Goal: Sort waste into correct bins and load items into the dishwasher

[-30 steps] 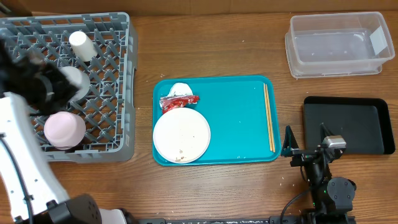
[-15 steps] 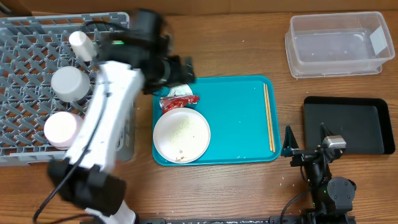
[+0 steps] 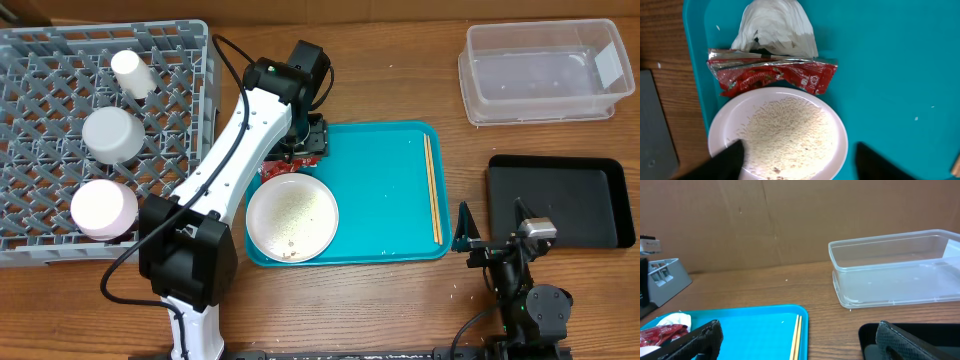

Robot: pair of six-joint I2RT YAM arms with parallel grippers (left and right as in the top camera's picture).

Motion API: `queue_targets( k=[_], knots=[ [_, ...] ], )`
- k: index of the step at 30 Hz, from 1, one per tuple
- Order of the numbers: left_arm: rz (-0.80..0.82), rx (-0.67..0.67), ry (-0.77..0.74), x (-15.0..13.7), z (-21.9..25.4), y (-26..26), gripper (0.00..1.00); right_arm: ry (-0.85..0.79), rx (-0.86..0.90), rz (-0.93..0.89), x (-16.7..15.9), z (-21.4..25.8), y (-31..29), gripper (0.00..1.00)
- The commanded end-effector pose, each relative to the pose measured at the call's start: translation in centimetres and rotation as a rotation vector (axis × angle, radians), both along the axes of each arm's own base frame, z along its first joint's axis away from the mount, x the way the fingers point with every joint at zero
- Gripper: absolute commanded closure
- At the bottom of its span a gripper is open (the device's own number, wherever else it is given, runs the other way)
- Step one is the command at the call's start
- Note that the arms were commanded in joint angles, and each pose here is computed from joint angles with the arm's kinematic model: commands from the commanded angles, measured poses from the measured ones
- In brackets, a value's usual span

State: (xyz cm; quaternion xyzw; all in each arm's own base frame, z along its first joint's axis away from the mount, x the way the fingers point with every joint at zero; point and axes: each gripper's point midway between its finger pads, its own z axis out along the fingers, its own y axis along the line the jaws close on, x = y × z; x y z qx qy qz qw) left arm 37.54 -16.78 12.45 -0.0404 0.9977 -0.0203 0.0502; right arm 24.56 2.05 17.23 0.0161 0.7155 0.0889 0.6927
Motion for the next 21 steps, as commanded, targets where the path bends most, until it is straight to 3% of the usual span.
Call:
queue_targets(
  k=[1, 3, 4, 12, 17, 21],
  knots=[
    [0.014, 0.024, -0.004, 0.3, -0.2, 0.3, 0.35, -0.002, 0.004, -0.003, 0.0, -0.2, -0.1, 0.00],
    [0.014, 0.023, -0.004, 0.3, -0.2, 0.3, 0.02, -0.002, 0.004, -0.003, 0.0, -0.2, -0.1, 0.01],
    [0.014, 0.023, -0.005, 0.3, -0.2, 0.3, 0.00, -0.002, 0.004, -0.003, 0.0, -0.2, -0.1, 0.00],
    [0.015, 0.006, -0.053, 1.4, -0.1, -0.2, 0.00, -0.002, 0.004, -0.003, 0.0, -0.2, -0.1, 0.00],
    [0.037, 0.087, -0.166, 3.9, 0.3, 1.1, 0.00, -0.002, 0.004, -0.003, 0.0, -0.2, -0.1, 0.00],
    [0.031, 0.053, -0.147, 3.6, 0.1, 0.5, 0.00, -0.002, 0.004, -0.003, 0.0, -0.2, -0.1, 0.01]
  ],
)
